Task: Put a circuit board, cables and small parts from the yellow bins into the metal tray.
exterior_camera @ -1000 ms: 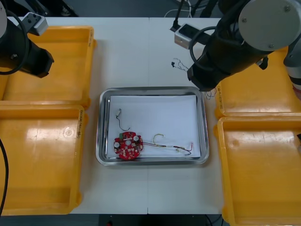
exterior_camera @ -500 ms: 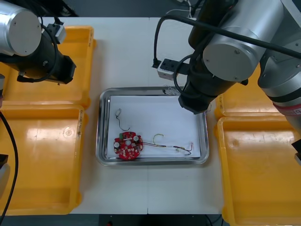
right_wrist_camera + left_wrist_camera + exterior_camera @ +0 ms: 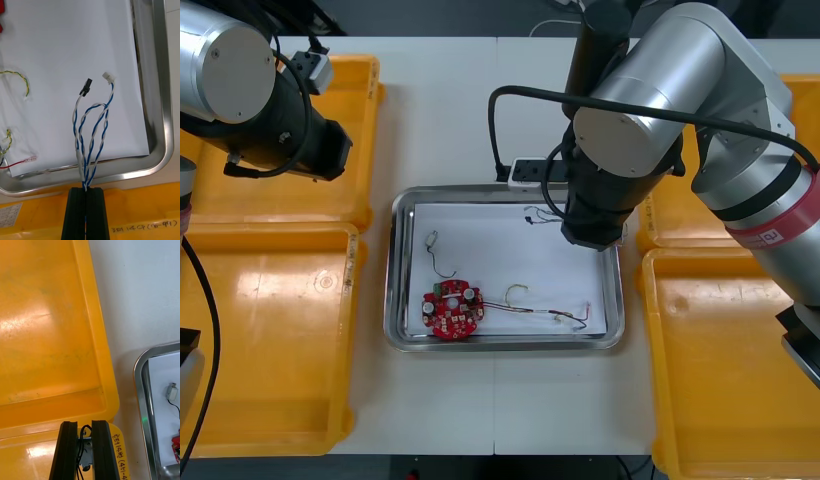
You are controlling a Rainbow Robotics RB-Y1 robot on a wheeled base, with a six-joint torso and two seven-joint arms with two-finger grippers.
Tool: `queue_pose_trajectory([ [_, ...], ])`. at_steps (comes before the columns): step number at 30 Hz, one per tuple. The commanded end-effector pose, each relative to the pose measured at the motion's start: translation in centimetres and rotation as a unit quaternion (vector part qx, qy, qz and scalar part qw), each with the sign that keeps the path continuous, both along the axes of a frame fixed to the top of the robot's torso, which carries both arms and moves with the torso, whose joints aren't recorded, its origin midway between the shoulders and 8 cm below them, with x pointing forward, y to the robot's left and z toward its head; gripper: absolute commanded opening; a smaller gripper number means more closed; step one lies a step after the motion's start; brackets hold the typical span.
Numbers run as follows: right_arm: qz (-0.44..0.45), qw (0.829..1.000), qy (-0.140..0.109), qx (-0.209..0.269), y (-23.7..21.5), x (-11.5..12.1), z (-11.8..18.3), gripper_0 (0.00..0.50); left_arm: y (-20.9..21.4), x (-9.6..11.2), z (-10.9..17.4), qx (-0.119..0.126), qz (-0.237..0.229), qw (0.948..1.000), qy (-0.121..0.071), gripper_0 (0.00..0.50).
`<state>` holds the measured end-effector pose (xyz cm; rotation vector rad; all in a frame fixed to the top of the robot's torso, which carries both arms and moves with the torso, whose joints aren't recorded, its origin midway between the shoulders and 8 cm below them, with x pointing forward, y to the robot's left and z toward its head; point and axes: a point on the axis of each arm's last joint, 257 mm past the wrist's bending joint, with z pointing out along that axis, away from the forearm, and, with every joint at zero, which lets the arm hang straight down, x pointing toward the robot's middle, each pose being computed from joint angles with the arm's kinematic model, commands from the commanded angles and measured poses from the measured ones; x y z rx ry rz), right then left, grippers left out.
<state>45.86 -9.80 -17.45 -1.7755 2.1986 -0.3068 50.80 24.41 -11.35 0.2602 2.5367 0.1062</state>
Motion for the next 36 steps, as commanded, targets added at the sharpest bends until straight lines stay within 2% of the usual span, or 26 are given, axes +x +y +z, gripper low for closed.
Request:
queue_pose_trajectory([
  [1,0.031,0.999,-0.025,0.0,2.6,1.0,0.6,0.0,-1.3,-0.5,0.1,-0.029,0.022,0.9993,-0.004,0.001],
  [17,0.03,0.999,-0.037,0.025,4.8,3.3,-2.6,0.0,-1.4,-0.5,0.1,-0.033,0.025,0.9992,-0.004,0.002],
  [21,0.027,0.999,-0.032,0.026,5.2,3.5,-3.8,0.0,-1.4,-0.5,0.1,-0.034,0.026,0.9991,-0.004,0.002],
  [36,0.026,0.998,-0.048,0.028,5.1,4.2,-6.2,0.0,-1.2,-0.6,0.2,-0.04,0.029,0.9988,-0.003,0.002],
])
